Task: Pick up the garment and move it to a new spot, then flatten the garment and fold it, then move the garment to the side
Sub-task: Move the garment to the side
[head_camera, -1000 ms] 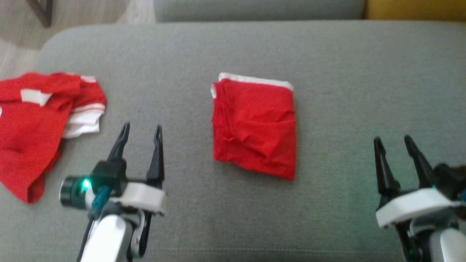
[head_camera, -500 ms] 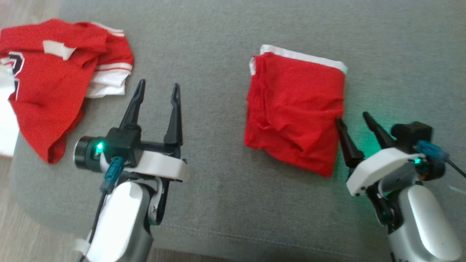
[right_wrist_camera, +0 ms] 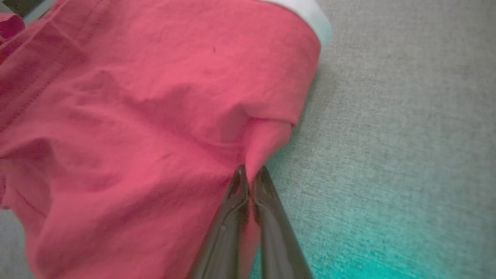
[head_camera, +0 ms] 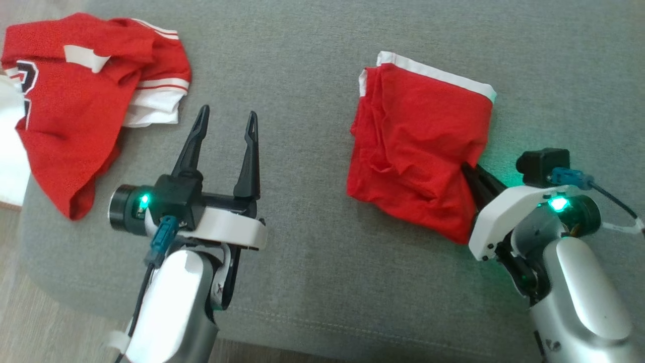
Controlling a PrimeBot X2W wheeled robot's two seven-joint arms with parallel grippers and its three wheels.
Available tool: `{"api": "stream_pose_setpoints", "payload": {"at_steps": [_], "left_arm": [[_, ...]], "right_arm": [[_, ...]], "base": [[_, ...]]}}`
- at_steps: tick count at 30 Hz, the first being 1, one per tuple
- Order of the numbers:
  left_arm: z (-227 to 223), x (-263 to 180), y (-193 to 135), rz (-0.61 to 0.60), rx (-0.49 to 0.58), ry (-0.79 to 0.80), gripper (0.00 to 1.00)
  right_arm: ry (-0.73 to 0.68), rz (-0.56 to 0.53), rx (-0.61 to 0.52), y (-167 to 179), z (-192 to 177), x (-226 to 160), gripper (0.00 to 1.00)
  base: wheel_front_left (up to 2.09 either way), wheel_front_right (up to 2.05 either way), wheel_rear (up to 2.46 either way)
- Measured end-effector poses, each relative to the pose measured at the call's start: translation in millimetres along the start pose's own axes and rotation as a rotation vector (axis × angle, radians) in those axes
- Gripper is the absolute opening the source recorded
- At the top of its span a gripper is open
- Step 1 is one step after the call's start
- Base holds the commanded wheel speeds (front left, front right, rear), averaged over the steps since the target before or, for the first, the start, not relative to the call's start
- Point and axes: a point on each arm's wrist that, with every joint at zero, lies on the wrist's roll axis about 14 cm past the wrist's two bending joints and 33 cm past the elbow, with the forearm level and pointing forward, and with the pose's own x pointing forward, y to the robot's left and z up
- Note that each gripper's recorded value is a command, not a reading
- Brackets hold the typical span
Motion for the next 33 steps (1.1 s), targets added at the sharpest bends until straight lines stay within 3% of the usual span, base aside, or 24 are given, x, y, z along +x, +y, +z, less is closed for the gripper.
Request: {"api": "stream_pose_setpoints", "payload": {"at_steps": [6,21,29,33], "left_arm": [[0.4,6.0,-7.7,-0.022,0.004,-0.009,1.00],[-9.1,32.1,-119.5,-0.365,-0.054,-0.031,1.00],[-11.6,41.0,-185.1,-0.555,-0.090,-0.056,1.00],[-20.0,45.3,-203.0,-0.606,-0.109,-0.049,1.00]], "right_arm": [[-0.007,-0.010,-0.072,-4.1,1.7,-13.2,0.00],[0.024,-0.279,-0.146,-104.2,-29.2,-105.9,0.00],[-0.014,-0.518,-0.147,-188.9,-13.1,-161.4,0.00],[-0.016,-0.668,-0.205,-242.8,3.9,-194.0,0.00]], "base": [[0.00,0.00,0.00],[0.00,0.00,0.00],[0.00,0.00,0.00],[0.00,0.00,0.00]]}}
